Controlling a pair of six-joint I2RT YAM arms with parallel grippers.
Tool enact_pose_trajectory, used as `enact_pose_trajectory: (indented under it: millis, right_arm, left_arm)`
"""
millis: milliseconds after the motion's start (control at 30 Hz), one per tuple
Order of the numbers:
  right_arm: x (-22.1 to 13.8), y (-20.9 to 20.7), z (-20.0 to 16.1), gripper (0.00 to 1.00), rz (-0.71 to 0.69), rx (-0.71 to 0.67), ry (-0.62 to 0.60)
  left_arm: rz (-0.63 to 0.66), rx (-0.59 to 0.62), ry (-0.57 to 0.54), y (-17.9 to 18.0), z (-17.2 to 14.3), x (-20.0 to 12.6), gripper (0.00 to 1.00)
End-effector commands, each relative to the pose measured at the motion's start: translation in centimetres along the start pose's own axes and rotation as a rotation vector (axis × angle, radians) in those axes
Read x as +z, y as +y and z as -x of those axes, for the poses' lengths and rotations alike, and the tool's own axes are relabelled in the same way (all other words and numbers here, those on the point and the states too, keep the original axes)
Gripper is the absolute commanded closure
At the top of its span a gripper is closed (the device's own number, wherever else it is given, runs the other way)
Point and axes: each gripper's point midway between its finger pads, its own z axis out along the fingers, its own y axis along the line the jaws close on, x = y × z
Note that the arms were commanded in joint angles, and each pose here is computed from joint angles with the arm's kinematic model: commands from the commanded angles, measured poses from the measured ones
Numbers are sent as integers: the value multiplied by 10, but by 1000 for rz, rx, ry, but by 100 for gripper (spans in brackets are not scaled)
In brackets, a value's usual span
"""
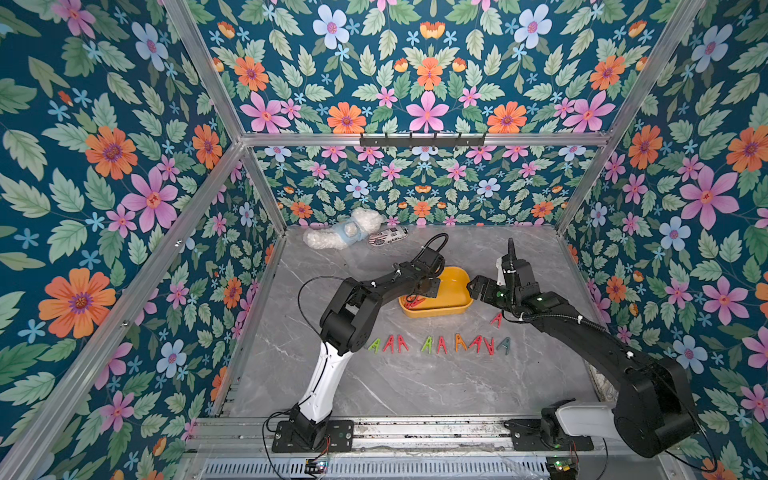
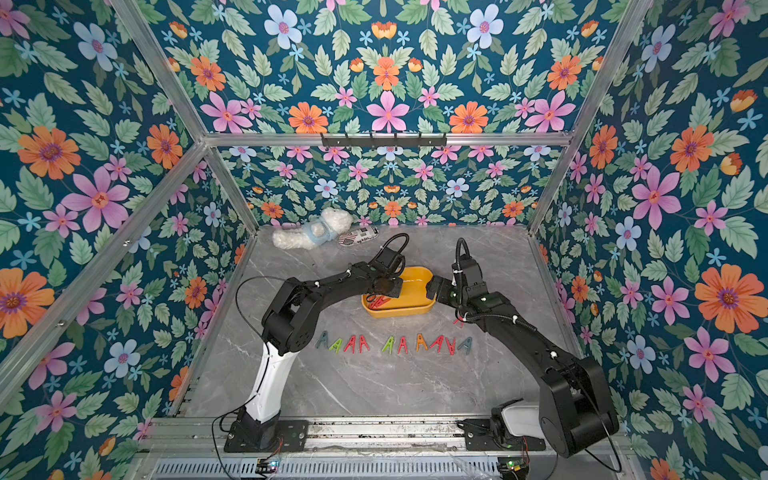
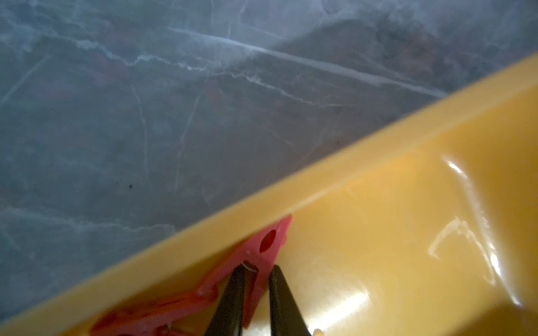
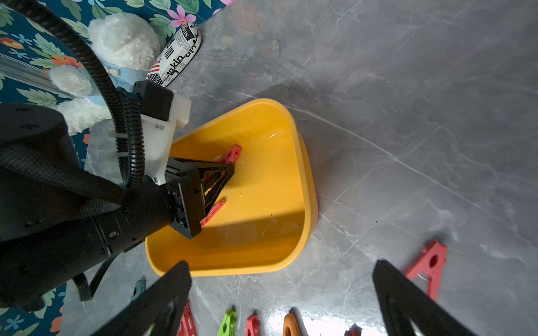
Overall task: Take the clothespins out of the storage box
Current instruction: Pick up the clothespin from the storage box.
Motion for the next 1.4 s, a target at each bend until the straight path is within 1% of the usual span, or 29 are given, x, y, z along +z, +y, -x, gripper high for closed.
enact_pose_trajectory:
  millis: [0, 67, 100, 167, 200, 467, 667, 933, 1200, 1233, 1367]
  right_arm:
    - [-1, 1, 0, 1, 6, 7, -7]
    - [-2, 1, 0, 1, 8, 9, -9]
    - [-3, 1, 0, 1, 10, 10, -8]
    - [-3, 2, 0, 1, 13, 10, -11]
    - [-4, 3, 1, 1, 16, 9, -12]
    - [-5, 15, 2, 1, 64, -2, -17]
    - [-3, 32, -2, 1, 109, -31, -13]
    - [5, 59, -9, 1, 167, -68, 8]
    - [23, 86, -18, 1, 221, -101, 55]
    - [25, 89, -19, 1, 226, -106, 61]
    - [33, 102, -22, 1, 246, -123, 80]
  left_arm:
    - [40, 38, 36, 5, -10, 2, 86]
    - [40, 46, 33, 3, -10, -1, 91]
    - [42, 48, 28, 2, -9, -4, 92]
    - [44, 49, 18, 1, -6, -9, 97]
    - [41, 45, 11, 0, -5, -13, 98]
    - [23, 4, -68, -7, 14, -56, 98]
    - [9, -46, -101, -4, 16, -86, 98]
    - [36, -124, -117, 14, -3, -120, 99]
    - [106, -206, -109, 47, -42, -143, 99]
    - [107, -218, -117, 50, -43, -148, 100]
    - [141, -255, -102, 69, -65, -152, 100]
